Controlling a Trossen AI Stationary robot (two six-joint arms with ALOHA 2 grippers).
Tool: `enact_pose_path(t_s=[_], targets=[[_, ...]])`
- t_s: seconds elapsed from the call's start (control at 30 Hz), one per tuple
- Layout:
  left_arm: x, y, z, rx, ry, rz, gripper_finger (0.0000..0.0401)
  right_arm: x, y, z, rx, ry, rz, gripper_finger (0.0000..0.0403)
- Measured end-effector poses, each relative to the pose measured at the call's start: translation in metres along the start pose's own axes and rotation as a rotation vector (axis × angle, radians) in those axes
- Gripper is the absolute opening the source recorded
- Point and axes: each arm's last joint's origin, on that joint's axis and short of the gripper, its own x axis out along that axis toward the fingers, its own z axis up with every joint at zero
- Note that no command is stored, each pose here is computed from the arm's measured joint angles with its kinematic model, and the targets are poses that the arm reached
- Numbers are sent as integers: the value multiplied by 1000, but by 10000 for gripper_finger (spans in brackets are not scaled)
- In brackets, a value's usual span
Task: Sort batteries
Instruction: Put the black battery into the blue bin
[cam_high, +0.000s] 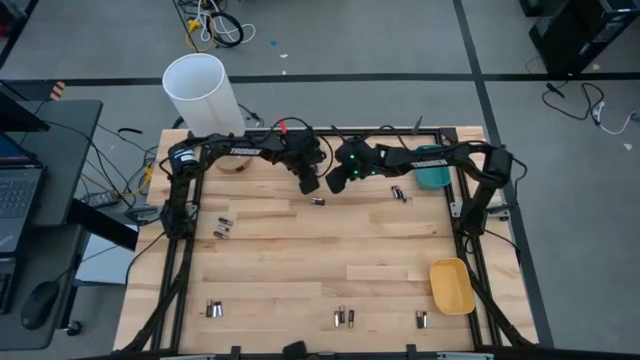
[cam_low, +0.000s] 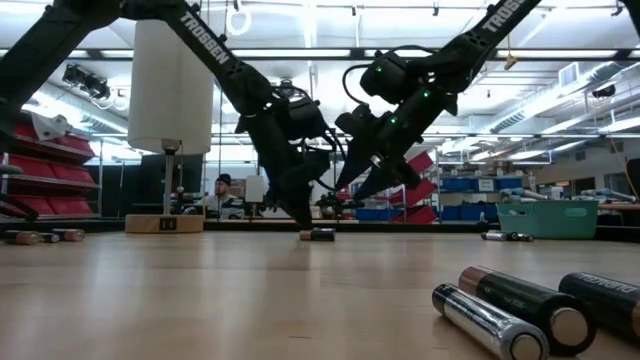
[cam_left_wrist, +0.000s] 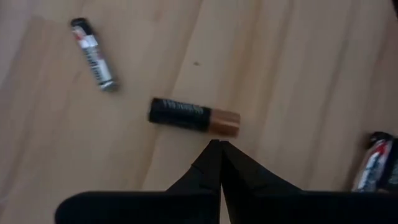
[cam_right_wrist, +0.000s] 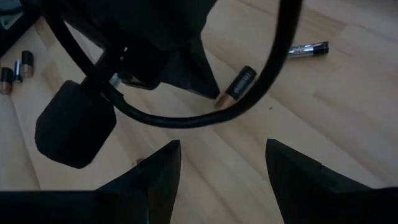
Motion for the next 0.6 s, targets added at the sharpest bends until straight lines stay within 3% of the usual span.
enact_pose_path(t_s=[0.1, 0.27, 0.47, 0.6], targets=[[1, -2, 3, 5, -39, -26, 14, -7, 0, 1, -26, 9, -21, 220], [-6, -3, 6, -20, 18, -34, 14, -12, -5, 0, -81, 12, -121, 220], [-25, -3, 15, -30, 130, -46, 15, 5, -13, -2, -68, 13, -109, 220], [-47, -6, 19, 18, 101, -47, 15, 16, -20, -5, -30, 28, -119, 220]])
